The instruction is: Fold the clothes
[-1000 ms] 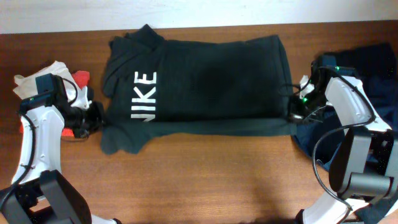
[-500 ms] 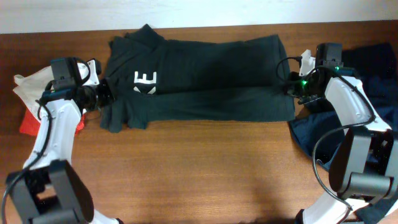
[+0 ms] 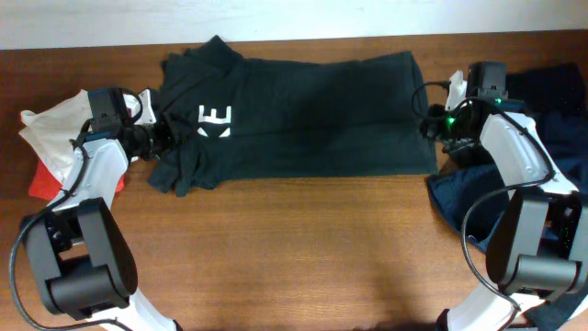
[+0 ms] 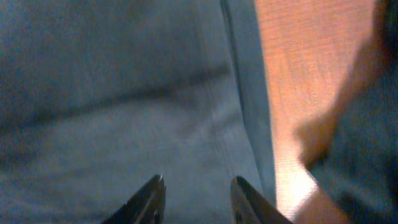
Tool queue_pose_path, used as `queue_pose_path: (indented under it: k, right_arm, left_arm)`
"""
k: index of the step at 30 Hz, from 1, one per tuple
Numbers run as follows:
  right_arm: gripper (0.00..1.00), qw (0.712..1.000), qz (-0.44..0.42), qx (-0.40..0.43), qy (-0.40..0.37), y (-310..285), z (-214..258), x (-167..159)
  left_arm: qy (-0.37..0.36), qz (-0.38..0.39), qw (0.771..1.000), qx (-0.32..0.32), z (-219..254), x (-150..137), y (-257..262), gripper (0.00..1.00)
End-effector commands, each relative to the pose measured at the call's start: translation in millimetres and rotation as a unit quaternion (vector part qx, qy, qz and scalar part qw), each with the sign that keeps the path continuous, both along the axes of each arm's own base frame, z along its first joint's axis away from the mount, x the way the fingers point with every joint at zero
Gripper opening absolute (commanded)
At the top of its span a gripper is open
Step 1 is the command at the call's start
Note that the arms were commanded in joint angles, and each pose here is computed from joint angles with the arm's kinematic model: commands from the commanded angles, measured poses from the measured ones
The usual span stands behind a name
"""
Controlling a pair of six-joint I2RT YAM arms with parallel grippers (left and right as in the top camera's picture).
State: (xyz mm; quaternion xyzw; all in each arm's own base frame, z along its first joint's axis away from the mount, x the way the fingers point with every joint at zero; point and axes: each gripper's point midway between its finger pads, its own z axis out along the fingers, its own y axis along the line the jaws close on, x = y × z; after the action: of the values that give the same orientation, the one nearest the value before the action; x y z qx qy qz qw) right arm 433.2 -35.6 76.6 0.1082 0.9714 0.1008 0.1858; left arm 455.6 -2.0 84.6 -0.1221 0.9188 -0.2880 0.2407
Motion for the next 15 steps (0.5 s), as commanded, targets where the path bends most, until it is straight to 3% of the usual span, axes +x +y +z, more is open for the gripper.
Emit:
queue_pose_path:
  k: [1, 6, 15]
  right_arm:
    - [0.31, 0.997, -0.012, -0.028, 0.064, -11.1, -24.5, -21.0]
    - [0.23, 0.985, -0.009, -0.023, 0.171, -9.3, -69.9, -55.7]
    - [0.22, 0.983, -0.009, -0.021, 0.182, -8.8, -73.8, -59.5]
  left_arm:
    - [0.002, -0.081, 0.997, -0.02, 1.6, -20.0, -24.4, 0.55]
    - [0.108, -0.144, 0.97, 0.162, -42.7, -62.7, -35.6, 0.56]
    - [0.134, -0.169, 0.918, 0.334, -53.5, -73.3, -38.6, 0.56]
